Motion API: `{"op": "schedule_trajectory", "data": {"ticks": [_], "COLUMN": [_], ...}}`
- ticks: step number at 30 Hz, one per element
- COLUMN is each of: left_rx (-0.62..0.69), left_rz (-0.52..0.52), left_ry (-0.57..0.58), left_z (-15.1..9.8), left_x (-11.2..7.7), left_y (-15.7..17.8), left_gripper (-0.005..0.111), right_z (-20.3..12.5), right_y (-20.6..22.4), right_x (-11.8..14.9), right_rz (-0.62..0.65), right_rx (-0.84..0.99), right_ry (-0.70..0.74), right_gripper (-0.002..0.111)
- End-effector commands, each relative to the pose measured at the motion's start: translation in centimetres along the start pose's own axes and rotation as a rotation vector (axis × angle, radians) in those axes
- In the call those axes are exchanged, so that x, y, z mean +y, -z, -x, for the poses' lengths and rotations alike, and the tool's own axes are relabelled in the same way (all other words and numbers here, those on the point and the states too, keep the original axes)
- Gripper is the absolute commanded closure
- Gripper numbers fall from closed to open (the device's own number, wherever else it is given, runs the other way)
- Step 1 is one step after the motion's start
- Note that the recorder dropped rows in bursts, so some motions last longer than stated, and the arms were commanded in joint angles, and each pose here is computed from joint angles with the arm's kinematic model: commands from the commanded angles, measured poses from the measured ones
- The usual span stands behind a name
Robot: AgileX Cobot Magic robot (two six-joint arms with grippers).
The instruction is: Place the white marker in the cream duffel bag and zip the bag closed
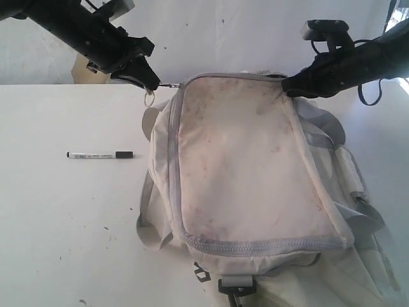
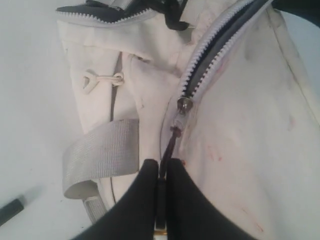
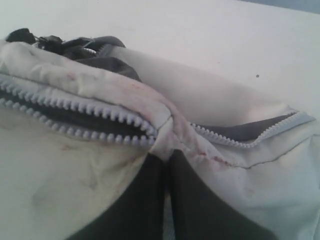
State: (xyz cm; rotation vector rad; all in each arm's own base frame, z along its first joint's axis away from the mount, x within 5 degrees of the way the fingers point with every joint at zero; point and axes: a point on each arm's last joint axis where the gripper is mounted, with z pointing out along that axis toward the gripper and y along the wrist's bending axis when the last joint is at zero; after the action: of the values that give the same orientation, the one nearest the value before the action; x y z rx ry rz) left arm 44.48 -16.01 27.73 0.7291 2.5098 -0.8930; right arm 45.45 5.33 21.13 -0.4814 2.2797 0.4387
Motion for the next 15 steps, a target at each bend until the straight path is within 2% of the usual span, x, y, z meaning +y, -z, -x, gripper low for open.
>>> {"op": "schedule_trajectory", "data": {"ticks": [1,11,15], "left_rx": [0.035,0.087,0.107], "left_rz": [0.009,-0.156,-0.162], "left_ry": [0.027,0.177,0.197], "left_z": [-0.7,-3.6,-4.4], "left_x": [0.0,0.4,0.5], "left_y": [0.3,-2.6,-2.9], "left_gripper": [0.107,0.107,0.107], "right_z": [0.5,1.0,1.0], "right_y": [0.6,0.7,0.7], "right_x": [-1.0,-1.6,-1.7], "right_rz": [-0.072,-0.133,-0.139], "right_rx": [-0.052,-0.114,-0.121], "right_ry": [-0.122,-0.274,-0.298], "right_gripper": [0.108,0.108,0.108]}}
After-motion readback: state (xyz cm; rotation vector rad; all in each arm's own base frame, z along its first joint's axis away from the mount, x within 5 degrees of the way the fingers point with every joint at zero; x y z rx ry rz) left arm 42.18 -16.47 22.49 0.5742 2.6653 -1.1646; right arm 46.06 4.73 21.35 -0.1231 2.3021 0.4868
